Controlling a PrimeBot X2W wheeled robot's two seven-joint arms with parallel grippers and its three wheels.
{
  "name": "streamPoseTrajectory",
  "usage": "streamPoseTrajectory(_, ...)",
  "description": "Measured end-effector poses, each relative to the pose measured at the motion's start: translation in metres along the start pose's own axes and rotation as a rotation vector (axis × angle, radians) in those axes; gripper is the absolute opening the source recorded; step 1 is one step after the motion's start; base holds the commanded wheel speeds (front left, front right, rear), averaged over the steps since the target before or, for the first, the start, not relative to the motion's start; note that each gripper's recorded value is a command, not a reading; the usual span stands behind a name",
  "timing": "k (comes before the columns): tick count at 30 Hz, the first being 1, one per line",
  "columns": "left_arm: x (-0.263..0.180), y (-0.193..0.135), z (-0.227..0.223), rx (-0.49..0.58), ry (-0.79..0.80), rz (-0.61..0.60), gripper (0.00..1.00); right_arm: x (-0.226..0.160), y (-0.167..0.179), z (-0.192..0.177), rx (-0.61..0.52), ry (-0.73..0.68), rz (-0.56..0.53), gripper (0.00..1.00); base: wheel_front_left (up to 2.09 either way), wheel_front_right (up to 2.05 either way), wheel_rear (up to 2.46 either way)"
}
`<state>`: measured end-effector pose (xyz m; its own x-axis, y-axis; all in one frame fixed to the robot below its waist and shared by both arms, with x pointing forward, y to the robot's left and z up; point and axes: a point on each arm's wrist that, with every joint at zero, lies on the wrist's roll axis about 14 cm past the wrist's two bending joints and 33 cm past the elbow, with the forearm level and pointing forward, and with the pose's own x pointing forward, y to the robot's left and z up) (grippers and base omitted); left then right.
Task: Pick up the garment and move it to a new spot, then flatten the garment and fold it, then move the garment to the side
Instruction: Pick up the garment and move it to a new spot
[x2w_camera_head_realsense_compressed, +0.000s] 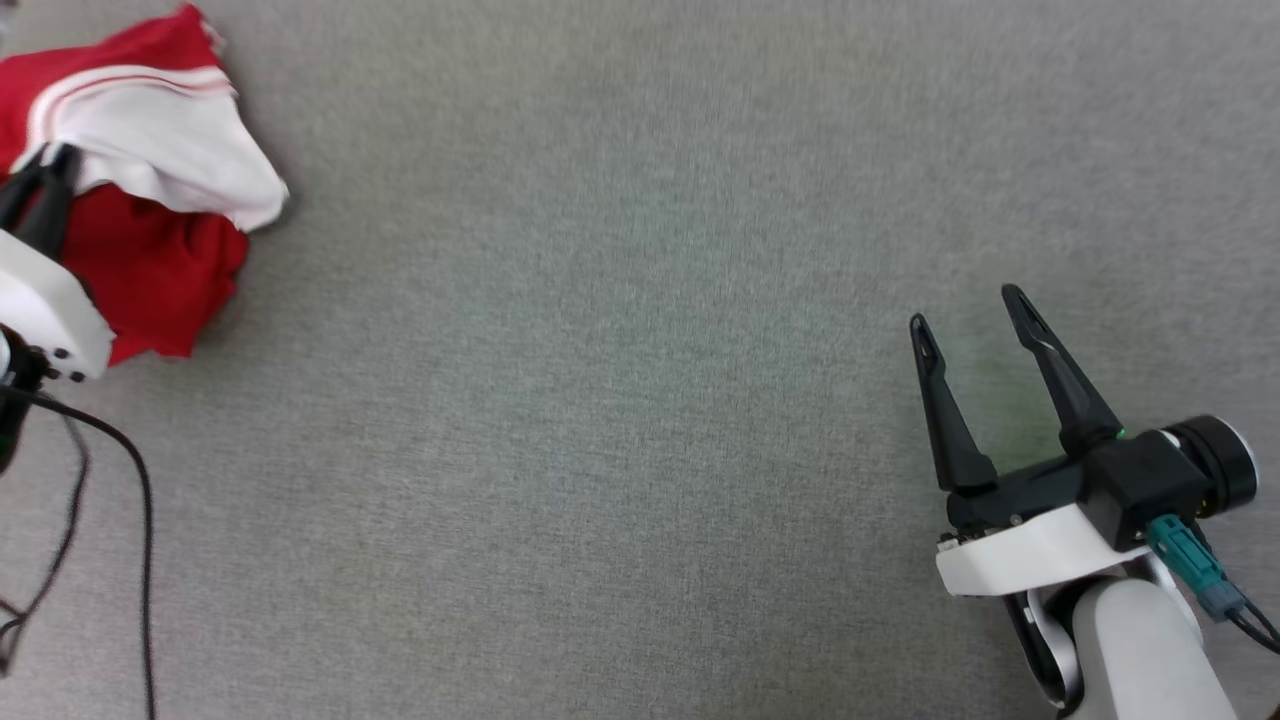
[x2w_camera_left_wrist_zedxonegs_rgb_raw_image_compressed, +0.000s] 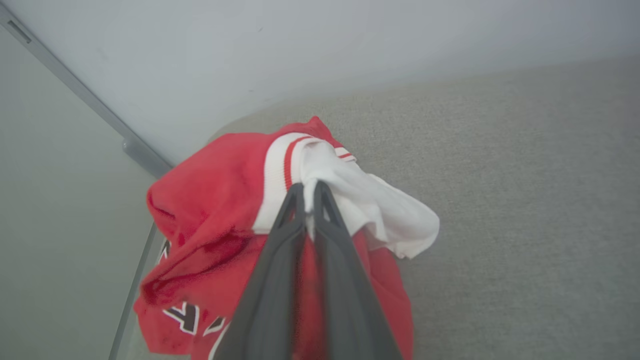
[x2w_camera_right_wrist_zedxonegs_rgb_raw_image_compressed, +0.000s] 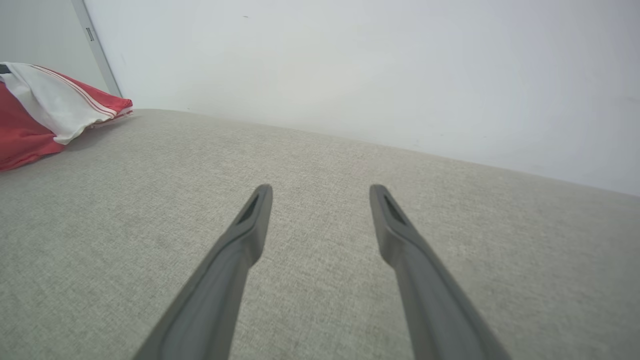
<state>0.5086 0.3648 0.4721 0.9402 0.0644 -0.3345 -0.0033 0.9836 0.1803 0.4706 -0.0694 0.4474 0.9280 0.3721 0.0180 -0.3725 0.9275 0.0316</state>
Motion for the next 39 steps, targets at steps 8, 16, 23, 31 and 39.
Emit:
streamPoseTrajectory(8, -0.034, -0.032, 0.08, 0.042, -0.22, -0.094, 0.0, -0.021, -0.005, 0.038, 0.0, -0.067, -0.039, 1.0, 0.0, 0.0, 0.0)
streamPoseTrajectory(16, -0.071, -0.099, 0.14, 0.026, -0.373, -0.223, 0.0, -0.043, -0.008, 0.071, -0.007, -0.132, -0.068, 1.0, 0.0, 0.0, 0.0)
streamPoseTrajectory(23, -0.088, -0.198, 0.159, -0.021, -0.442, -0.407, 0.0, -0.068, -0.039, 0.087, -0.026, -0.163, -0.175, 1.0, 0.0, 0.0, 0.0)
streamPoseTrajectory(31, -0.1, -0.327, 0.129, -0.076, -0.372, -0.661, 0.0, -0.096, -0.085, 0.093, -0.073, -0.166, -0.325, 1.0, 0.0, 0.0, 0.0)
streamPoseTrajectory(39, -0.12, -0.423, 0.056, -0.027, -0.209, -0.853, 0.0, -0.118, -0.129, 0.101, -0.114, -0.178, -0.465, 1.0, 0.0, 0.0, 0.0)
